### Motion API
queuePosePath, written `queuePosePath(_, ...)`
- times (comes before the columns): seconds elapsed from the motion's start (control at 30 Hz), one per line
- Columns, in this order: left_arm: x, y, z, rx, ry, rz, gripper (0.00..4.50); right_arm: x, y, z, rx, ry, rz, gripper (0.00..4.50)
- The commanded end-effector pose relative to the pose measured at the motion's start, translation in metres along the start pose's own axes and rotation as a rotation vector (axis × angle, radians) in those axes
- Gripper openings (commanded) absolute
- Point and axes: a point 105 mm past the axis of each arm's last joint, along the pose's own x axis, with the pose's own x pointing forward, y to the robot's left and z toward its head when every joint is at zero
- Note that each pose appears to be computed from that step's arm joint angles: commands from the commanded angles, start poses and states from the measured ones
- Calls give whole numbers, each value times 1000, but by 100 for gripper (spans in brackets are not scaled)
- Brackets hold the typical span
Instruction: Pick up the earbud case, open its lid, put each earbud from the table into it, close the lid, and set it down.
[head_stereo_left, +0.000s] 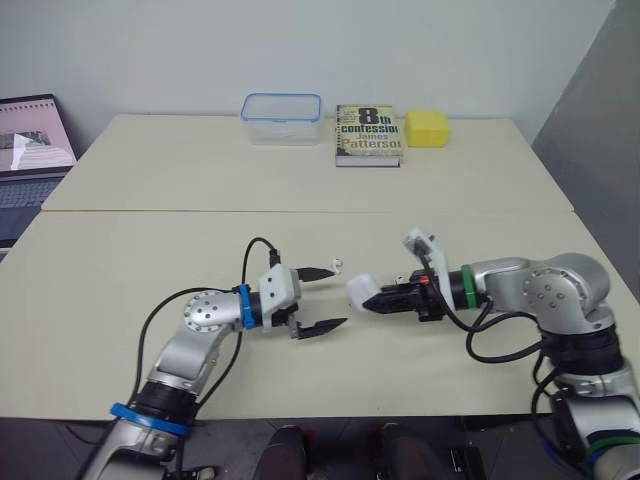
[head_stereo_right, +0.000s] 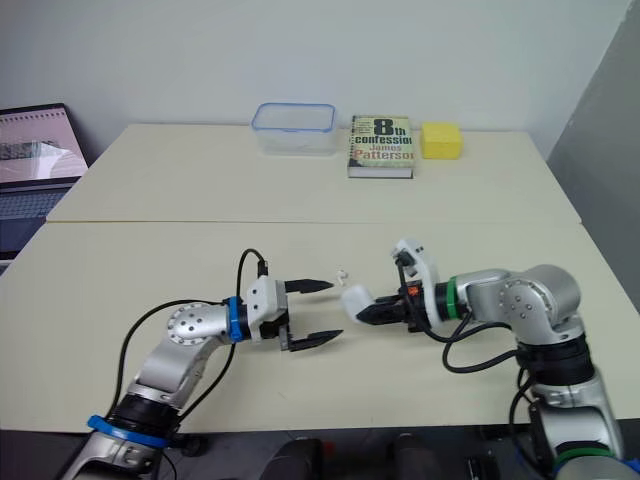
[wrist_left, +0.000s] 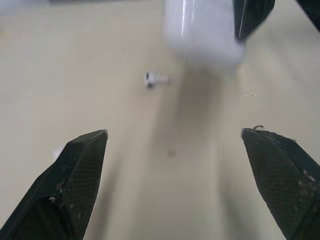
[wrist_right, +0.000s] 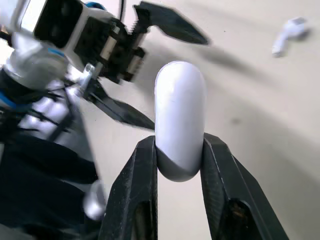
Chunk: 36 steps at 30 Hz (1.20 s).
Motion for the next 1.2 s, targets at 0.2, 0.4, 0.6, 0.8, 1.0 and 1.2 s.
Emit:
queuePosePath(0.2, 1, -28, 25, -200, 157, -153, 450, -14, 3, 6, -756, 258, -58, 75)
queuePosePath(0.4, 31, -25, 49, -75, 114, -117, 450, -6, 8, 1, -818, 292, 8, 75)
queuePosePath(0.6, 47, -28, 60, 12, 77, -130, 450, -4, 10, 7, -832, 294, 22, 75)
queuePosePath(0.8, 51, -33, 62, 43, 49, -167, 450, -3, 13, 10, -813, 286, 38, 75)
queuePosePath(1.0, 49, -34, 56, 70, 64, -204, 450, -2, 14, 7, -812, 283, 47, 75)
queuePosePath(1.2, 45, -28, 51, 74, 72, -207, 450, -2, 14, 4, -814, 284, 53, 75)
